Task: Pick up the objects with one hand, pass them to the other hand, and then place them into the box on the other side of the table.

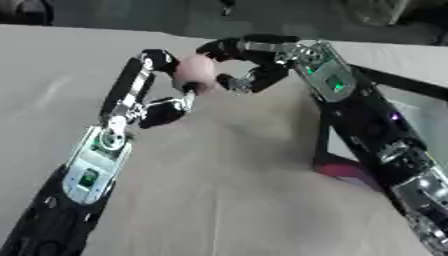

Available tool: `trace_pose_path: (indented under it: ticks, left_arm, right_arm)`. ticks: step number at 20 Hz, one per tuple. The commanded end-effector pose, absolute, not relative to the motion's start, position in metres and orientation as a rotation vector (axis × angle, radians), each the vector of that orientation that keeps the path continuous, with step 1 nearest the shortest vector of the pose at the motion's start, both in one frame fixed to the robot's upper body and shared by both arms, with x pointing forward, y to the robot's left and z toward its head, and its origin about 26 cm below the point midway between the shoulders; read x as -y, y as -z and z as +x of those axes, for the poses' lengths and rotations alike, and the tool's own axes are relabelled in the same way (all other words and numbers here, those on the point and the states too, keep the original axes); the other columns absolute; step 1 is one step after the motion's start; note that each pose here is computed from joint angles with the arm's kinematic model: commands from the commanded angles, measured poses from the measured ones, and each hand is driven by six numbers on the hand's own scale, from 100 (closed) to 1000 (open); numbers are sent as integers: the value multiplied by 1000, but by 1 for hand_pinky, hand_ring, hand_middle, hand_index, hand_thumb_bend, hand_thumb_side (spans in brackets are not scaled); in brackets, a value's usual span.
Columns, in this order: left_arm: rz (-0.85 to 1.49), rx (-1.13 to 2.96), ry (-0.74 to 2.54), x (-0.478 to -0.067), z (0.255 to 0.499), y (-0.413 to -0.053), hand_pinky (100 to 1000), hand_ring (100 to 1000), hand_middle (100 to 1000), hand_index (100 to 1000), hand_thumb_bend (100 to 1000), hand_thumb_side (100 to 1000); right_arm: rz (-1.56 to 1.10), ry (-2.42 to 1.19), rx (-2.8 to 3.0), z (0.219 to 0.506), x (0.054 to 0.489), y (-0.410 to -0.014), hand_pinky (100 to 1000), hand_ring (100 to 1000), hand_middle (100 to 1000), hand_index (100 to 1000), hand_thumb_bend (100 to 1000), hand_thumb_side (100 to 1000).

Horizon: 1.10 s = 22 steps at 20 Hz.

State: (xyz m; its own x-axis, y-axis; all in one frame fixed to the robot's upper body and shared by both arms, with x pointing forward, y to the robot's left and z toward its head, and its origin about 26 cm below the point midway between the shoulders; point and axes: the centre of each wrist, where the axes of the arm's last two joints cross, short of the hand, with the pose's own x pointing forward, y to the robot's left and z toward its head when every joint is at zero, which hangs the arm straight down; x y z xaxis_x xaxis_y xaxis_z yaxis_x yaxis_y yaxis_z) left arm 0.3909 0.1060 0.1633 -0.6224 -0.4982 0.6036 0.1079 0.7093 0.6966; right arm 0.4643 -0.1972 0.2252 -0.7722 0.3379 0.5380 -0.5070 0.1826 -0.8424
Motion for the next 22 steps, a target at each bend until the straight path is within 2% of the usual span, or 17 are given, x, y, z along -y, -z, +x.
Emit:
trace_pose_path:
  ticks: [1, 4, 8, 11, 17, 22]
  left_arm:
    - [326, 2086, 901, -107, 392, -172, 784, 578, 488, 505, 100, 100]
    - [327, 2088, 897, -105, 392, -172, 785, 578, 488, 504, 100, 100]
    - [317, 2097, 897, -103, 391, -174, 786, 577, 487, 503, 100, 100]
    - [307, 2103, 899, -101, 390, -174, 787, 577, 487, 503, 100, 100]
    - [299, 2112, 909, -99, 389, -174, 788, 577, 486, 503, 100, 100]
    - [286, 2115, 920, -96, 388, -174, 788, 577, 485, 502, 100, 100]
  right_arm:
    - [131, -1809, 1838, 458, 210, -248, 1000, 1000, 996, 1000, 100, 365]
    - [142, -1805, 1833, 457, 210, -246, 1000, 1000, 997, 1000, 100, 391]
    - [168, -1803, 1816, 457, 205, -241, 1000, 1000, 999, 1000, 100, 476]
    - [176, -1807, 1817, 457, 202, -241, 1000, 1000, 1000, 1000, 100, 483]
    - [163, -1815, 1809, 457, 200, -239, 1000, 1000, 998, 1000, 100, 624]
    - [148, -1811, 1812, 459, 199, -241, 1000, 1000, 997, 1000, 100, 637]
